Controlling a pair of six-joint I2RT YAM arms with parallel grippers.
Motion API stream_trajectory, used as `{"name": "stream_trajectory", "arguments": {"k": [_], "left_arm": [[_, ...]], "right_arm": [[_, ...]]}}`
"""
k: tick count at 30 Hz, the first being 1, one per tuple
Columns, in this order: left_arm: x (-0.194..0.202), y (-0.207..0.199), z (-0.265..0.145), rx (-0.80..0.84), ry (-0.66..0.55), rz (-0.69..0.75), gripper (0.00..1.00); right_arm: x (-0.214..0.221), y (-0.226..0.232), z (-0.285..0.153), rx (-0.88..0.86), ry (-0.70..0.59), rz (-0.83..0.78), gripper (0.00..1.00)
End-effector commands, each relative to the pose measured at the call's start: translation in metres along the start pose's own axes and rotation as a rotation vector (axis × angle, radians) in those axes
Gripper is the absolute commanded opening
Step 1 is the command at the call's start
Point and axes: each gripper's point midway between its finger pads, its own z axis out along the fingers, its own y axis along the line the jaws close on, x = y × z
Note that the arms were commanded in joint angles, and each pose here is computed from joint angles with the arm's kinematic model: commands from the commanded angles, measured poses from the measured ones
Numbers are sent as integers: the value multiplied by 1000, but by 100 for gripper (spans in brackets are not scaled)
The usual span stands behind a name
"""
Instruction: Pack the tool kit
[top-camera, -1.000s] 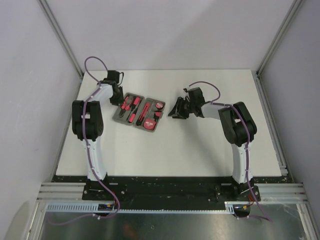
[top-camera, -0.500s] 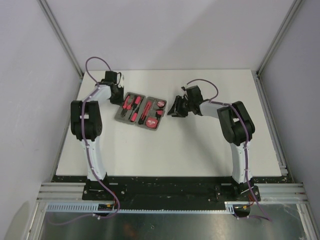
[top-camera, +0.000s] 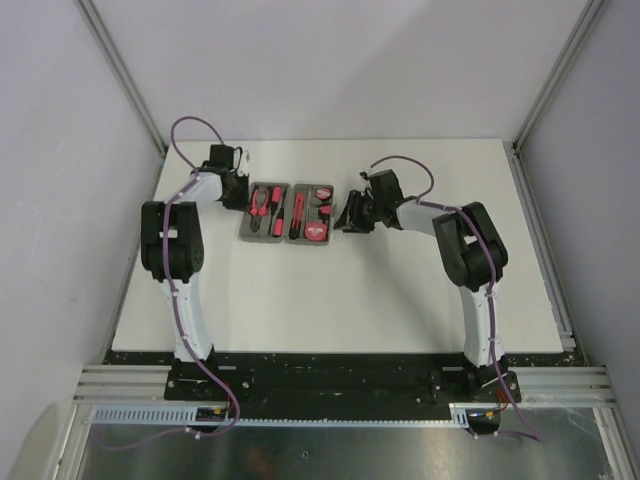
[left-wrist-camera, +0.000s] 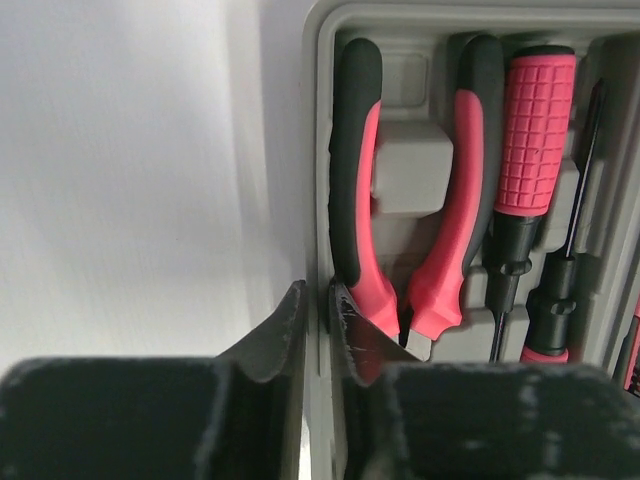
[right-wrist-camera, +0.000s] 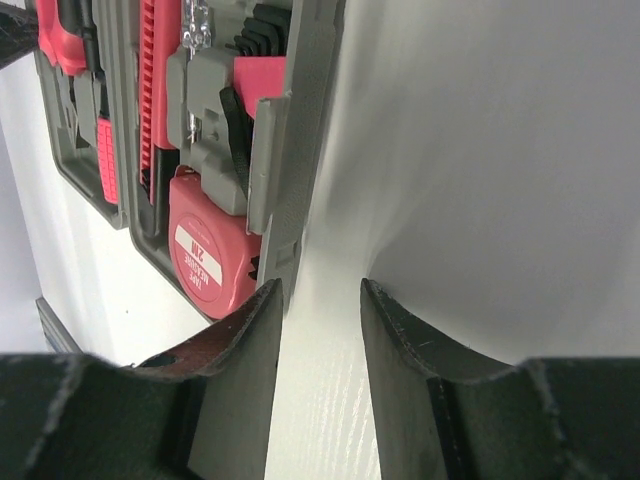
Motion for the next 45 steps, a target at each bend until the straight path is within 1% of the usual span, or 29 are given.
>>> {"name": "stream_trajectory", "arguments": {"k": [1, 2, 3, 5, 10, 14, 19, 24, 29, 32, 36, 40, 45], "left_arm": [[50, 1, 11, 4, 155, -36, 9], [50, 1, 11, 4, 156, -39, 4], [50, 0, 10, 4, 154, -40, 2], [46, 0, 4, -6, 138, -40, 1], [24, -2, -23, -63, 63, -25, 0], [6, -13, -50, -131, -1, 6, 0], [-5, -29, -80, -234, -40, 47, 0], [-15, -36, -108, -385, -76, 104, 0], [-26, -48, -128, -463, -101, 153, 0], [-33, -57, -135, -518, -100, 188, 0], [-36, -70, -139, -614, -82, 271, 0], [-32, -82, -137, -710, -86, 334, 0], [-21, -88, -133, -844, -86, 419, 0]], "right_arm": [[21, -42, 13, 164, 65, -5, 43], [20, -41, 14, 171, 67, -13, 43], [18, -42, 16, 179, 69, -21, 43], [17, -41, 18, 194, 73, -39, 43], [17, -32, 26, 194, 88, -67, 43], [21, -18, 32, 175, 111, -90, 43], [34, -1, 41, 139, 149, -100, 43], [49, 16, 48, 104, 181, -110, 43], [60, 34, 53, 63, 202, -100, 43], [68, 46, 56, 39, 223, -70, 43], [82, 63, 64, 3, 258, 3, 43], [90, 79, 75, -47, 277, 90, 43], [93, 92, 87, -101, 281, 220, 43]]}}
